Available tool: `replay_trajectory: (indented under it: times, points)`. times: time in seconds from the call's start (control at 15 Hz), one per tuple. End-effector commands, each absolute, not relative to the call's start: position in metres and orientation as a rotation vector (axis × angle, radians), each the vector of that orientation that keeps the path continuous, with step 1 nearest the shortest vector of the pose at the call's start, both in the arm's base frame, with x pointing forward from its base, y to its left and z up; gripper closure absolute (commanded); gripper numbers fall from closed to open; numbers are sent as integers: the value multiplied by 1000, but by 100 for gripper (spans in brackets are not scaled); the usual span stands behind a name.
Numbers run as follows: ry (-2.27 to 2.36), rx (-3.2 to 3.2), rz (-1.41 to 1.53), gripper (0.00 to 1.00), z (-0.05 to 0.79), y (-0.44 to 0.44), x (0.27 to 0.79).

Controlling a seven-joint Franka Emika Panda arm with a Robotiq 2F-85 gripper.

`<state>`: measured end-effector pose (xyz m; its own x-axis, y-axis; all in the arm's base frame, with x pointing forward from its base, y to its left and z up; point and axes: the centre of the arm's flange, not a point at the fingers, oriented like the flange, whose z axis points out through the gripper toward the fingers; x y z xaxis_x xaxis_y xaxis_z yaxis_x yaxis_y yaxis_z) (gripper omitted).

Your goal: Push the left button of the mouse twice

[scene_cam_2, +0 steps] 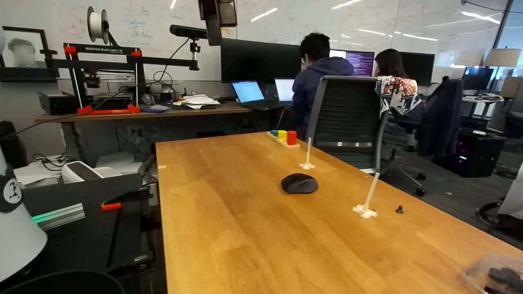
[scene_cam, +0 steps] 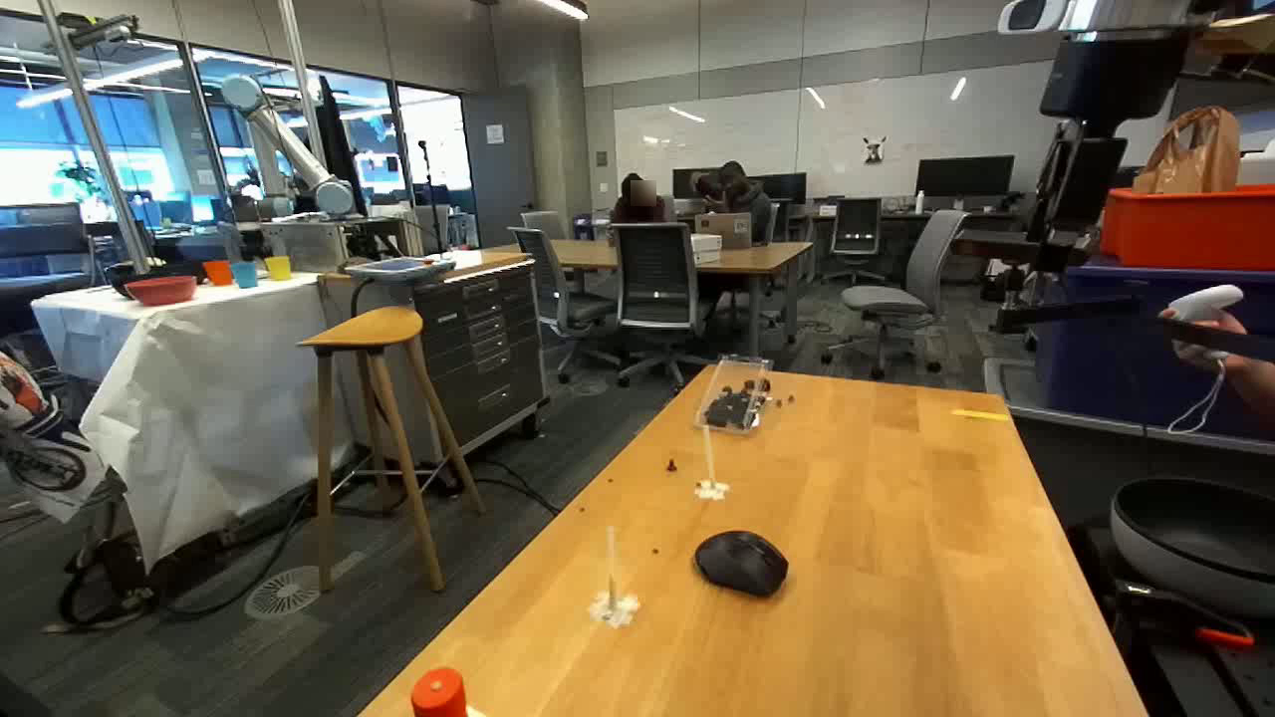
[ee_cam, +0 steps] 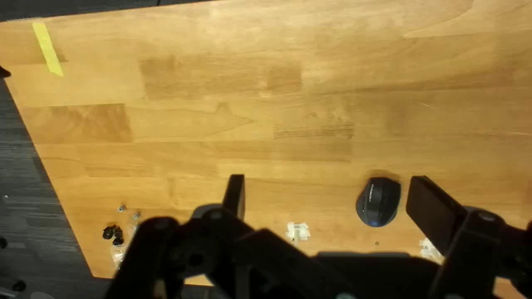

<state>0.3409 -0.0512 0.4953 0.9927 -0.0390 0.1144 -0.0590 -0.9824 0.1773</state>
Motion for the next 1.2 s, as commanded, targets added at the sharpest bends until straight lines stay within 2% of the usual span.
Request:
replay_trajectory:
  times: [0.0,0.47,0.8,1.13]
  points:
    - [-73,2955,166,0,496,-51,341]
    - [-43,2941,217,0,496,-49,349]
    - [-14,2831,317,0,477,-45,400]
    - [-57,2873,270,0,434,-48,445]
